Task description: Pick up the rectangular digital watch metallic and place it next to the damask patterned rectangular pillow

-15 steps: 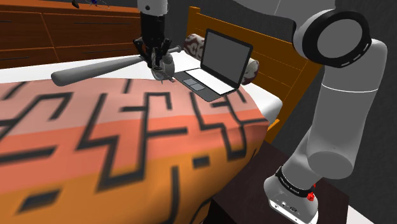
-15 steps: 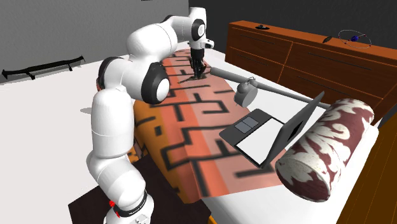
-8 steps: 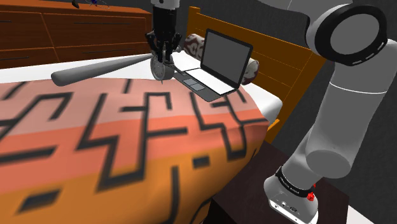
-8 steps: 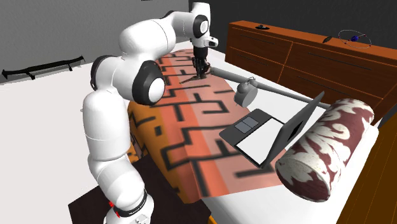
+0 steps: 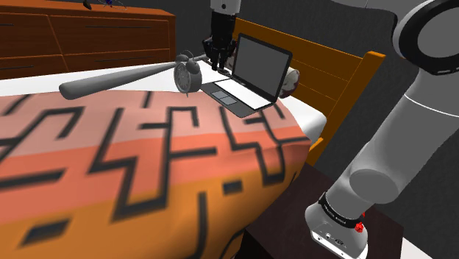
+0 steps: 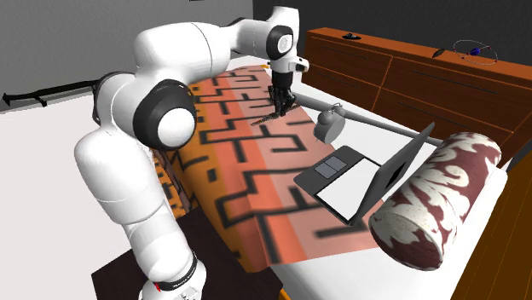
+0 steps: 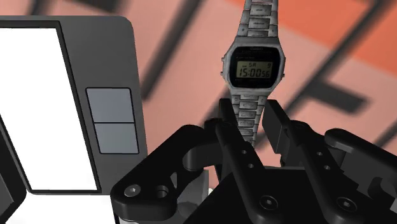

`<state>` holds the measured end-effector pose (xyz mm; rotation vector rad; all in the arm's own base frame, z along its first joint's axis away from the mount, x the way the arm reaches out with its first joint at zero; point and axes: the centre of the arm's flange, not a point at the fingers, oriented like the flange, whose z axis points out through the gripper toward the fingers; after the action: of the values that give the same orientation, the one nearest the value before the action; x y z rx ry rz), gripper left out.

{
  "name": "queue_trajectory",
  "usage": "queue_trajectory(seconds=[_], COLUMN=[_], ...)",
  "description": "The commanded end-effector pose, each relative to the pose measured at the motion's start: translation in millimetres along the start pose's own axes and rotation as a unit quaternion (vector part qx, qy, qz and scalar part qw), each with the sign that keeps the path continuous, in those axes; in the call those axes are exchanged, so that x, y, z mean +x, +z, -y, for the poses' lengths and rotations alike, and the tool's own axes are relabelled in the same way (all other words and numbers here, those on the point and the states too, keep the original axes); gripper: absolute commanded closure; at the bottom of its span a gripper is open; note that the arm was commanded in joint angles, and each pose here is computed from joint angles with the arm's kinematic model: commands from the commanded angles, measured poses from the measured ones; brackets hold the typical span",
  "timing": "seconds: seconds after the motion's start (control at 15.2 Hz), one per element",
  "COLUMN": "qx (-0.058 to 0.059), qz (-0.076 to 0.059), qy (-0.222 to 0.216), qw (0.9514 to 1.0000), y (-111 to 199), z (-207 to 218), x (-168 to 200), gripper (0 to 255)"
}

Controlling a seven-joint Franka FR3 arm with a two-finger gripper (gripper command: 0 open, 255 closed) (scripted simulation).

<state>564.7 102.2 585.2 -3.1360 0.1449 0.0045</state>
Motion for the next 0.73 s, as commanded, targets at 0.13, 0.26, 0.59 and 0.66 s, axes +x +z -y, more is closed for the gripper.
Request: queue_trajectory(seconds=[0.13,0.26,0.59,0.66], qx=[0.000,0.000,0.000,0.000], qz=[0.000,0.000,0.000,0.000], qy=[-0.001,-0.001,-0.001,-0.001], qw=[1.0000,1.0000,1.0000,1.0000], y=[0,0,0,0], z=[-51,-77,-142,-155], x=[-12,-18,-32,-35], gripper=[255,255,255,255])
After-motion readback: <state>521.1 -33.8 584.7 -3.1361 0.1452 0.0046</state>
